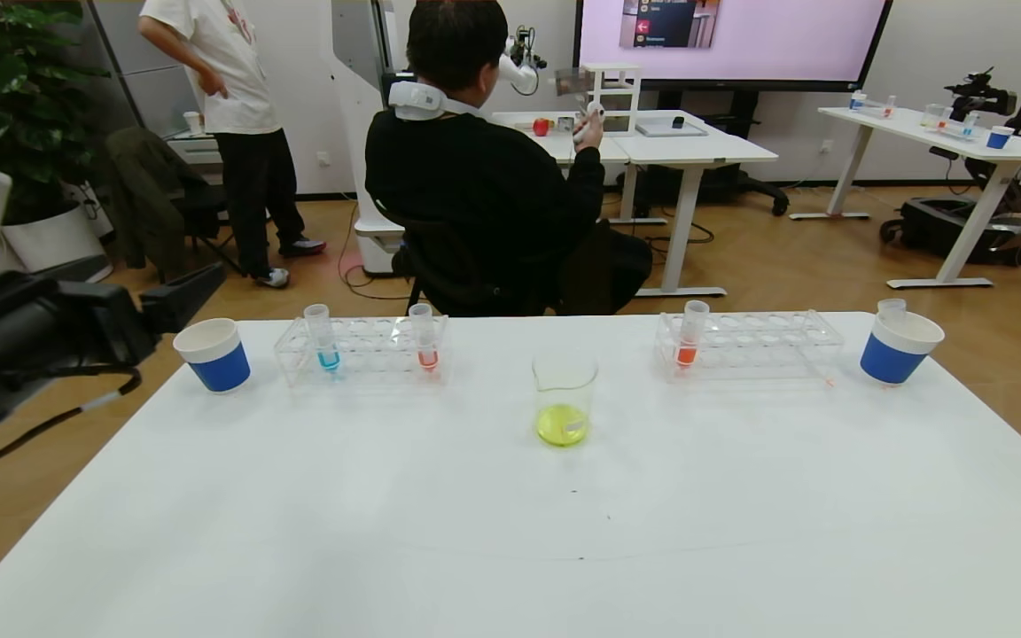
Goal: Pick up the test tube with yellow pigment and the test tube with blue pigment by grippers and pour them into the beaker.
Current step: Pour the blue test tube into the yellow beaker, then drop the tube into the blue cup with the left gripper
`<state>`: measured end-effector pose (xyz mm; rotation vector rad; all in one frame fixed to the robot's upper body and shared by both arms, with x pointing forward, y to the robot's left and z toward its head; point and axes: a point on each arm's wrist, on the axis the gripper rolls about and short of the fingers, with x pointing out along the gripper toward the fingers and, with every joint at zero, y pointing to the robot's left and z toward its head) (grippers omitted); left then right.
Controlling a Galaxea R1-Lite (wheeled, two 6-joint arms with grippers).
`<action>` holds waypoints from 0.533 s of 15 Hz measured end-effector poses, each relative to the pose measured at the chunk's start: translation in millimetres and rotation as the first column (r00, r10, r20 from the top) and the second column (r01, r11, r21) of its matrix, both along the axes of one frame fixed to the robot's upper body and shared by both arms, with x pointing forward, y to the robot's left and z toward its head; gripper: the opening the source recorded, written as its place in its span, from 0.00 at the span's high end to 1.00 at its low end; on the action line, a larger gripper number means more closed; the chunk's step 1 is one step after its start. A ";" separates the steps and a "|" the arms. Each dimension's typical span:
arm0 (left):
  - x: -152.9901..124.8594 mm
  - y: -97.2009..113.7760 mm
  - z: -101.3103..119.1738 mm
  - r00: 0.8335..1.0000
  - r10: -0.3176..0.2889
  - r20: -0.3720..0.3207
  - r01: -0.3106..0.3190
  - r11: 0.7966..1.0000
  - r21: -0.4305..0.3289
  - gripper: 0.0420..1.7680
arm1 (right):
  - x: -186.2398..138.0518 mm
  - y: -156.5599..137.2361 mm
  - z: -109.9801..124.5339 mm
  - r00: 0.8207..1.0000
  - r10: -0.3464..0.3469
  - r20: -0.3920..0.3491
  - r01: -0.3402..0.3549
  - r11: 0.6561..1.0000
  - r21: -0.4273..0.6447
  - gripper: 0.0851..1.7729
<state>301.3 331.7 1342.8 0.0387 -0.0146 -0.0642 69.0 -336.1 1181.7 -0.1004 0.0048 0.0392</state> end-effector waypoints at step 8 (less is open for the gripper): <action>125.8 -5.1 -106.2 1.000 0.023 0.021 -0.023 1.000 -0.018 0.01 | 0.0 0.0 0.0 1.000 0.000 0.000 0.000 1.000 0.000 0.02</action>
